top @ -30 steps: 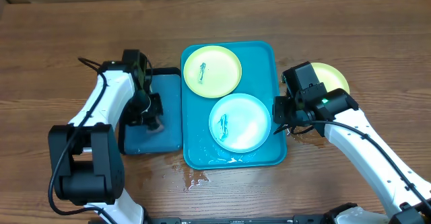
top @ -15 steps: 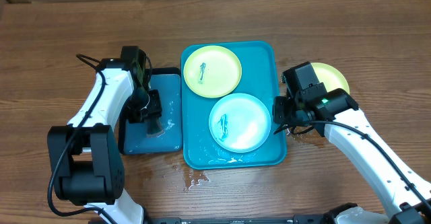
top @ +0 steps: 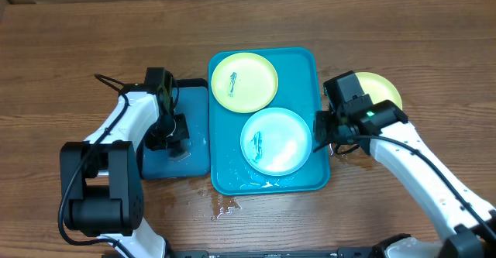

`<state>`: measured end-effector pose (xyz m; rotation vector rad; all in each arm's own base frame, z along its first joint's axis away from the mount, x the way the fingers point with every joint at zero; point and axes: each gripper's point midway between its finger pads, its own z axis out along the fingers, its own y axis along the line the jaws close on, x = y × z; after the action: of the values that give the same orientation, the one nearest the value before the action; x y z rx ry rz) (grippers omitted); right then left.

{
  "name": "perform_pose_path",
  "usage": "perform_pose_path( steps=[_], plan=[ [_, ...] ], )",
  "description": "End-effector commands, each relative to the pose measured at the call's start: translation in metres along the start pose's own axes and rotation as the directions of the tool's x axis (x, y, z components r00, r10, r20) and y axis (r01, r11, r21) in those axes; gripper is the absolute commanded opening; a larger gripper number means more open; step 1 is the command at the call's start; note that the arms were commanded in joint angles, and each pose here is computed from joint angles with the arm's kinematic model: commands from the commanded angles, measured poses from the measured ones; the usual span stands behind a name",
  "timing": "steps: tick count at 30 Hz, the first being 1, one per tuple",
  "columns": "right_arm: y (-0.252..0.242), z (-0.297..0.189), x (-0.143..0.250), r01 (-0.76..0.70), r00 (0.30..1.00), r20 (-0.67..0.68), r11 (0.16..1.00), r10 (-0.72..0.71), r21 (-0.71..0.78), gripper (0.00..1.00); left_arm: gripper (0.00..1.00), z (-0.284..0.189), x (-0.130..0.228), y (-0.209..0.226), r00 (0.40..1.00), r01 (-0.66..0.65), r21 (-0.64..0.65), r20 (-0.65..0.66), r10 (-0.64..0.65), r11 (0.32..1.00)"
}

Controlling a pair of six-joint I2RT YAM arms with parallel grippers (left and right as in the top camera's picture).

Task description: Clean dirty plates on tray and stack at the side

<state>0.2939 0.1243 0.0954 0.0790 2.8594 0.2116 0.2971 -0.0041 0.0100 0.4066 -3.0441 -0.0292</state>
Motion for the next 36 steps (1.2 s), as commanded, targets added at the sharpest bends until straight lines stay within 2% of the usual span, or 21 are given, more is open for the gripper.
perform_pose_path(
  steps=[1, 6, 7, 10, 15, 17, 18, 22, 23, 27, 30, 36],
  plan=[
    [-0.004, 0.013, -0.002, -0.034, 0.999, -0.026, 0.999, 0.035, 0.025, 0.44, 0.04, -0.014, -0.001, -0.002, 1.0, -0.004, -0.002, -0.008, 0.004, 1.0],
    [-0.002, 0.03, 0.0, -0.039, 0.996, -0.083, 0.999, 0.038, -0.014, 0.44, 0.04, -0.065, -0.022, -0.008, 0.999, -0.004, 0.01, 0.032, 0.004, 1.0],
    [0.003, 0.032, 0.0, -0.008, 0.996, -0.091, 0.999, 0.005, -0.043, 0.41, 0.04, -0.079, -0.027, -0.009, 0.999, -0.005, 0.015, 0.046, 0.004, 1.0],
    [0.016, 0.042, 0.006, 0.072, 0.988, -0.128, 0.989, -0.089, -0.128, 0.4, 0.04, -0.115, -0.037, -0.012, 0.996, -0.005, 0.026, 0.087, 0.003, 1.0],
    [0.013, 0.071, 0.011, 0.081, 0.979, -0.18, 0.99, -0.1, -0.113, 0.41, 0.04, -0.161, -0.052, -0.021, 0.984, -0.042, 0.059, 0.175, 0.031, 0.997],
    [0.014, 0.083, 0.01, 0.081, 0.977, -0.185, 0.99, -0.102, -0.116, 0.37, 0.04, -0.169, -0.056, -0.03, 0.978, -0.059, 0.083, 0.204, 0.041, 0.995],
    [0.015, 0.088, 0.01, 0.081, 0.977, -0.188, 0.99, -0.103, -0.118, 0.34, 0.04, -0.17, -0.056, -0.035, 0.977, -0.069, 0.098, 0.209, 0.047, 0.993],
    [0.015, 0.098, 0.012, 0.076, 0.974, -0.202, 0.99, -0.1, -0.122, 0.08, 0.04, -0.171, -0.051, -0.061, 0.974, -0.122, 0.155, 0.21, 0.088, 0.98],
    [0.015, 0.098, 0.013, 0.073, 0.974, -0.205, 0.99, -0.098, -0.123, 0.04, 0.04, -0.172, -0.05, -0.067, 0.972, -0.136, 0.162, 0.214, 0.1, 0.977],
    [0.01, 0.099, 0.013, -0.006, 0.977, -0.212, 0.997, -0.01, -0.075, 0.04, 0.04, -0.172, -0.045, -0.097, 0.966, -0.156, 0.187, 0.235, 0.11, 0.97],
    [0.009, 0.099, 0.014, -0.071, 0.974, -0.221, 0.996, 0.057, -0.057, 0.04, 0.04, -0.165, -0.036, -0.121, 0.972, -0.121, 0.211, 0.225, 0.072, 0.97],
    [0.007, 0.098, 0.019, -0.08, 0.968, -0.241, 0.996, 0.066, -0.047, 0.04, 0.04, -0.117, 0.004, -0.183, 0.984, -0.139, 0.298, 0.151, 0.097, 0.944]
  ],
)
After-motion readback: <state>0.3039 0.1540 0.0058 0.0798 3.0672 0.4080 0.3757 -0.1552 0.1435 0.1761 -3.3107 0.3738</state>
